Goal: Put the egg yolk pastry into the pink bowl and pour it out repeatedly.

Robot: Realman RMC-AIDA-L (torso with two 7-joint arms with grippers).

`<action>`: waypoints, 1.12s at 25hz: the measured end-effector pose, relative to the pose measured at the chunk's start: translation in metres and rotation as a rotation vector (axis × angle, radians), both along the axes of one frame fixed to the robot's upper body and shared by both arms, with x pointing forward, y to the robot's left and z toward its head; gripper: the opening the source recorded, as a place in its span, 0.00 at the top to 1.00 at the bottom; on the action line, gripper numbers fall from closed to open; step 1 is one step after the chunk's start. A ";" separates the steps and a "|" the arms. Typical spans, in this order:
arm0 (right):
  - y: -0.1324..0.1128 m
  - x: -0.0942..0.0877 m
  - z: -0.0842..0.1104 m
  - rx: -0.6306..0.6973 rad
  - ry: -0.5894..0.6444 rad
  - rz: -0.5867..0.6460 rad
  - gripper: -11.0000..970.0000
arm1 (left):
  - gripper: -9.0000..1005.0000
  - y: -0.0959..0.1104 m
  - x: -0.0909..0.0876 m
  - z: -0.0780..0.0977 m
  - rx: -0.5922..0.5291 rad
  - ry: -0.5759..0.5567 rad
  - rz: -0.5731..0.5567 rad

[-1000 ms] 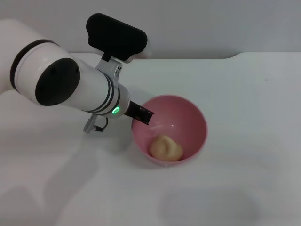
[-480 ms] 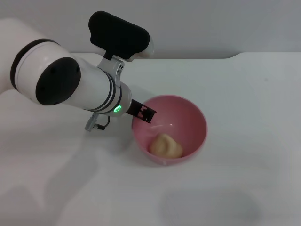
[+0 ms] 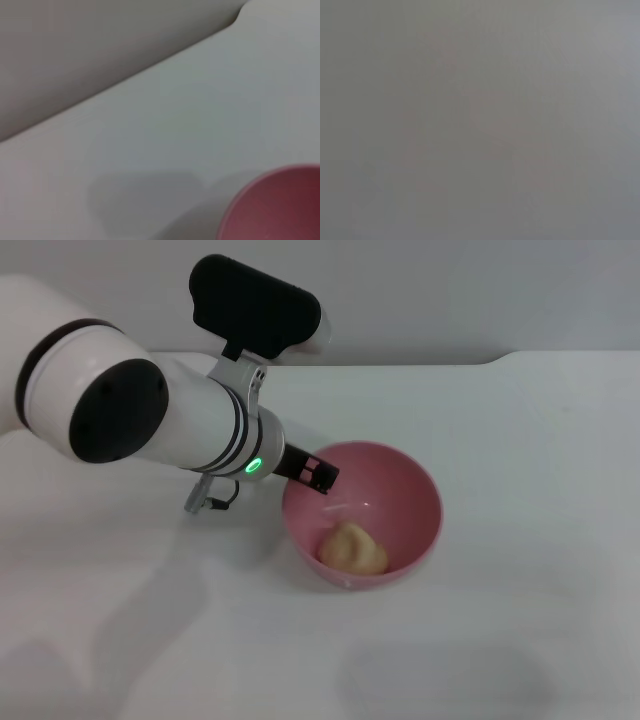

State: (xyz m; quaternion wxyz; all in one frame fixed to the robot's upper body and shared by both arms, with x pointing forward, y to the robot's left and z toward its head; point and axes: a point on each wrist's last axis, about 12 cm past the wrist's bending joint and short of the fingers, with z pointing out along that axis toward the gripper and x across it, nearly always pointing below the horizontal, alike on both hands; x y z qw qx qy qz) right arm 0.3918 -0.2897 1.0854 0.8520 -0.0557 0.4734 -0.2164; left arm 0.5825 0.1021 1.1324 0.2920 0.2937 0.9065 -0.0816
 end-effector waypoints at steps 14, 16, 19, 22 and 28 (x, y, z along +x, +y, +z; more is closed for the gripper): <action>-0.001 0.007 -0.004 -0.004 0.014 0.001 0.99 | 0.68 0.009 -0.014 0.047 -0.210 -0.207 -0.005; -0.001 0.008 -0.005 -0.006 0.017 0.004 0.99 | 0.68 0.012 -0.017 0.055 -0.251 -0.251 0.001; -0.002 0.009 -0.006 -0.009 0.020 0.004 0.99 | 0.68 0.018 -0.021 0.067 -0.336 -0.344 0.025; -0.003 0.010 -0.006 -0.006 0.029 -0.001 0.99 | 0.68 0.029 -0.025 0.074 -0.428 -0.460 0.070; -0.003 0.015 -0.006 0.034 0.051 -0.008 0.99 | 0.68 0.051 -0.030 0.064 -0.579 -0.679 0.168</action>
